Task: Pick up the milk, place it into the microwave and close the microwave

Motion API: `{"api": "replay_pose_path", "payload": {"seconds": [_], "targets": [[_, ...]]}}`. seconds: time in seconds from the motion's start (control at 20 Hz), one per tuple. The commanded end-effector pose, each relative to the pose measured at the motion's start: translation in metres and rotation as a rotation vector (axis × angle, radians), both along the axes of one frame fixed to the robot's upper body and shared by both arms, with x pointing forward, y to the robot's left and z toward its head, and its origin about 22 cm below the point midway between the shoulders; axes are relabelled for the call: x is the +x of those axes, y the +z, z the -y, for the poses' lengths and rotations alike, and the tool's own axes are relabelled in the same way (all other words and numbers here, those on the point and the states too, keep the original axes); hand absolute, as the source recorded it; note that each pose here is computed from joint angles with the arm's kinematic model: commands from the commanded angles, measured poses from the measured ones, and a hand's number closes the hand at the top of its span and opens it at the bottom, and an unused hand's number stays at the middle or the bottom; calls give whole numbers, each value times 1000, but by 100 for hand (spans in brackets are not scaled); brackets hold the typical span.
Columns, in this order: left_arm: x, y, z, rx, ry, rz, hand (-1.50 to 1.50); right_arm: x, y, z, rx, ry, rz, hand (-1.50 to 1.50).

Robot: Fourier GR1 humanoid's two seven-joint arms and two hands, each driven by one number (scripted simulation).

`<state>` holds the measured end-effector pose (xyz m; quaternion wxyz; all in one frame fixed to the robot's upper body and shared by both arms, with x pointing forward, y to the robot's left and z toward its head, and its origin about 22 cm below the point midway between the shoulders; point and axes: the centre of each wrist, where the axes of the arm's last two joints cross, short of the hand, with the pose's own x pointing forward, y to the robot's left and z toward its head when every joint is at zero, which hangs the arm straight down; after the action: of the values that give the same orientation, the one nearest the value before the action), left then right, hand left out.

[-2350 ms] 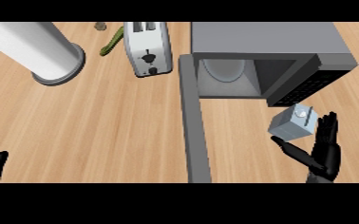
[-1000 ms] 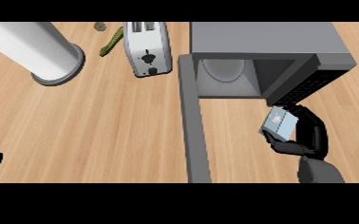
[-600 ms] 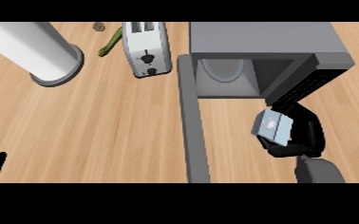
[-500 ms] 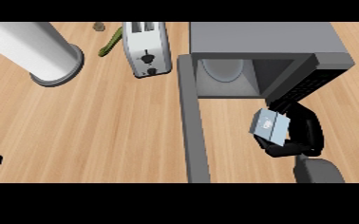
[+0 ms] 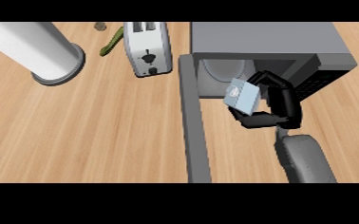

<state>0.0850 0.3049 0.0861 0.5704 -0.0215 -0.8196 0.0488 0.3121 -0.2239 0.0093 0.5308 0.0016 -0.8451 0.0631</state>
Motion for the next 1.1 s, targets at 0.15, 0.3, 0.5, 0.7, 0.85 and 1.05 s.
{"api": "replay_pose_path", "payload": {"seconds": [0.15,0.3,0.5,0.7,0.85,1.05], "targets": [[-1,-7,-7,-7,22,-2,-150,51,17,-7,-65,-28,-46,150],[3,1,-8,4,-2,4,-150,60,2,-21,-67,-10,-75,150],[7,-11,-8,-1,-36,6,-150,74,7,-37,-77,-34,-46,150],[23,-3,-8,6,-40,32,-150,89,28,-29,-111,-48,-32,150],[22,-1,-5,1,-60,27,-150,90,27,-31,-132,-80,10,150],[24,2,-5,5,-92,31,-150,93,32,-26,-154,-137,54,150]]}}
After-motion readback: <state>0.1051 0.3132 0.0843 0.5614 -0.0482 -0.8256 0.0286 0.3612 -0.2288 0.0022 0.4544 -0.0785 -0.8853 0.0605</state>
